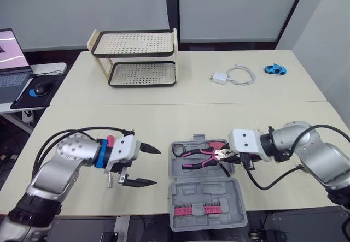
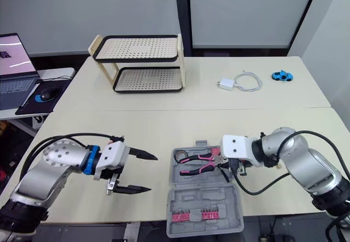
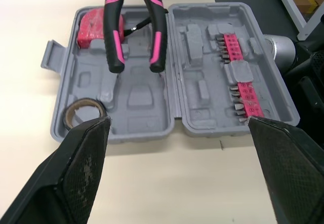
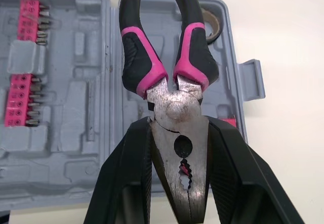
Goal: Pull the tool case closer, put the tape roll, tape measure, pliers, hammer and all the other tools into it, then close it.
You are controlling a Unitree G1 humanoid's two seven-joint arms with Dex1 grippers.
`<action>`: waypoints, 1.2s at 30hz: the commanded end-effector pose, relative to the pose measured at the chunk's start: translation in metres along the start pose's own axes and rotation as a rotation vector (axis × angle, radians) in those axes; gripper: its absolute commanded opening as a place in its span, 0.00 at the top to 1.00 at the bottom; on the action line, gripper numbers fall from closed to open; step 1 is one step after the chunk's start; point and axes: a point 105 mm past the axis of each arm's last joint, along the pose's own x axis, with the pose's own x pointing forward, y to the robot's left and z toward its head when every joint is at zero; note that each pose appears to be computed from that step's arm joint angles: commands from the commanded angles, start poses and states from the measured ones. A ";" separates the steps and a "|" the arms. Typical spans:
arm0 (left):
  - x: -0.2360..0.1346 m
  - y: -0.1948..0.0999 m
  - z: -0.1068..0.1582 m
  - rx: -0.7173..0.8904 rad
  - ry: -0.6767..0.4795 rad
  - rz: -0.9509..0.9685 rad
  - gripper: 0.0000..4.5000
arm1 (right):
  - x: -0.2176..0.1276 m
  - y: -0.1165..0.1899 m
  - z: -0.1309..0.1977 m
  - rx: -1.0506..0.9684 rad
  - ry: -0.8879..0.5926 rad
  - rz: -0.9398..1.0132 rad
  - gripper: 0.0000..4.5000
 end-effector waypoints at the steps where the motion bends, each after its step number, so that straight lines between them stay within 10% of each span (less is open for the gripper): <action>1: -0.008 0.000 0.005 0.071 -0.034 0.055 0.00 | 0.005 -0.007 0.007 -0.056 0.003 0.003 0.74; 36: 0.003 0.007 0.007 0.086 -0.044 0.103 0.00 | 0.060 0.001 -0.007 0.019 0.020 0.115 0.74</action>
